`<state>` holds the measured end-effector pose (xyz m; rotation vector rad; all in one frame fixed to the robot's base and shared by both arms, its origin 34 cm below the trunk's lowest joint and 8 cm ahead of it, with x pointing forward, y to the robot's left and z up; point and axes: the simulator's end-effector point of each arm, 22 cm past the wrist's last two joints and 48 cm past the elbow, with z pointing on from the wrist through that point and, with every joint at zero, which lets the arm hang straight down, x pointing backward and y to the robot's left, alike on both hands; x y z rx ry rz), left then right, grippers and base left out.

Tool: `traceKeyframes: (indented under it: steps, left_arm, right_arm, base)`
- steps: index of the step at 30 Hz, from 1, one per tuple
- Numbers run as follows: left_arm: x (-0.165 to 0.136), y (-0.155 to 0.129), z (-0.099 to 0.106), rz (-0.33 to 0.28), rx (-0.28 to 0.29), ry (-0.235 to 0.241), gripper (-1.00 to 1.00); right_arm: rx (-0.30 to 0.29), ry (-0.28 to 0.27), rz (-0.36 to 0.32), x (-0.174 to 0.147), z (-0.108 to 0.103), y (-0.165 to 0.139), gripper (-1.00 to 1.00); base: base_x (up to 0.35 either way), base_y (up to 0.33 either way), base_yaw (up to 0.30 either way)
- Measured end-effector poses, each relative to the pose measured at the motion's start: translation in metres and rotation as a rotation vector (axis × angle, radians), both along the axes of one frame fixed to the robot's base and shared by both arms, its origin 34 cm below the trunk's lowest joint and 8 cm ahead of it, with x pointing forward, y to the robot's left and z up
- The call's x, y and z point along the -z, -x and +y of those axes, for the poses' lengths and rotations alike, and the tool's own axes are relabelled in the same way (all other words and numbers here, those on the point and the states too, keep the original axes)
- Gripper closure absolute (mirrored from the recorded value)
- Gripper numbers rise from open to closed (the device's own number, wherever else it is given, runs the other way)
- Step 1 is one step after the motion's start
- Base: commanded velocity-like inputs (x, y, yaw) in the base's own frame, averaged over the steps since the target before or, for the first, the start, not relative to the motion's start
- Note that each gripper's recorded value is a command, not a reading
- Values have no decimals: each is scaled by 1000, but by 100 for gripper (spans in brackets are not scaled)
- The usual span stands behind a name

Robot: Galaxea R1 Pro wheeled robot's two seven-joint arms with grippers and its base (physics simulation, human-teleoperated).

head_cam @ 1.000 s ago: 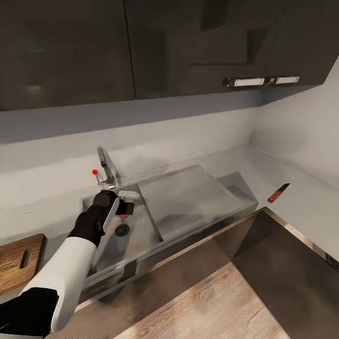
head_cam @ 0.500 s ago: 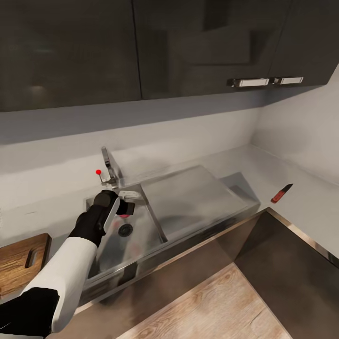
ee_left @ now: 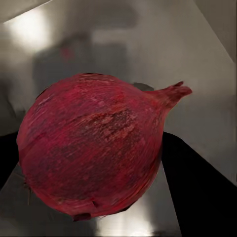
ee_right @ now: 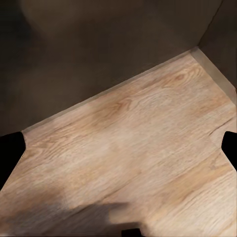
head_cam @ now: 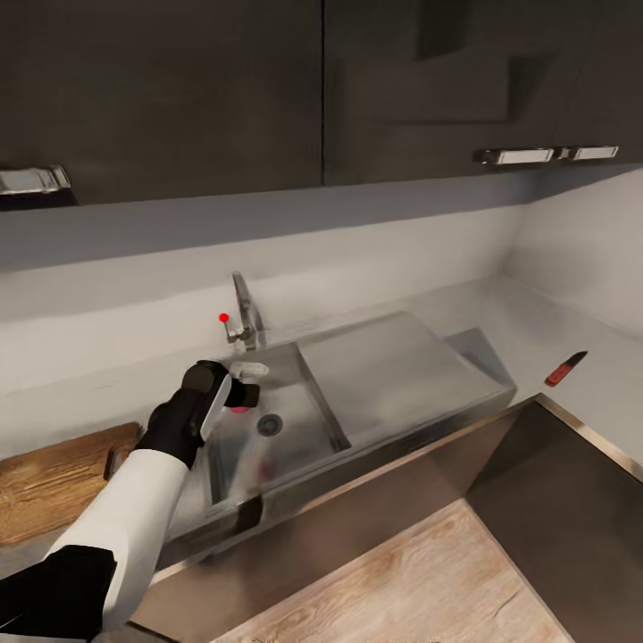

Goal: In the kitchen, take the Vidalia onion out of the sink, dice it on the chopping board with the paring knife, put the diced onion into the bowl on the countertop, then place both the paring knife and the chopping board into the sink.

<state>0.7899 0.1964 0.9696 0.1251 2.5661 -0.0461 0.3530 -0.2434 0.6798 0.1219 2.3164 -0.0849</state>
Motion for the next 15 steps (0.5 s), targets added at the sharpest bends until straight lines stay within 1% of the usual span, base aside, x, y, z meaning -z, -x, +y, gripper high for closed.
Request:
traceKeyframes:
  steps: [6, 10, 12, 15]
  left_arm:
    - [-1, 0, -1, -2, 1, 0, 100]
    - [-10, -4, -1, -25, 1, 3, 100]
    - [-13, -5, -2, -31, 2, 5, 100]
    - [-15, -6, -2, -35, 2, 6, 100]
  right_arm:
    - [0, 0, 0, 0, 0, 0, -100]
    - [0, 0, -1, 0, 0, 0, -100]
    - [0, 0, -1, 0, 0, 0, -100]
    - [0, 0, -3, 0, 0, 0, -100]
  base:
    - [-221, 208, 260]
    - [-192, 243, 265]
    - [-116, 267, 266]
    - [-30, 290, 267]
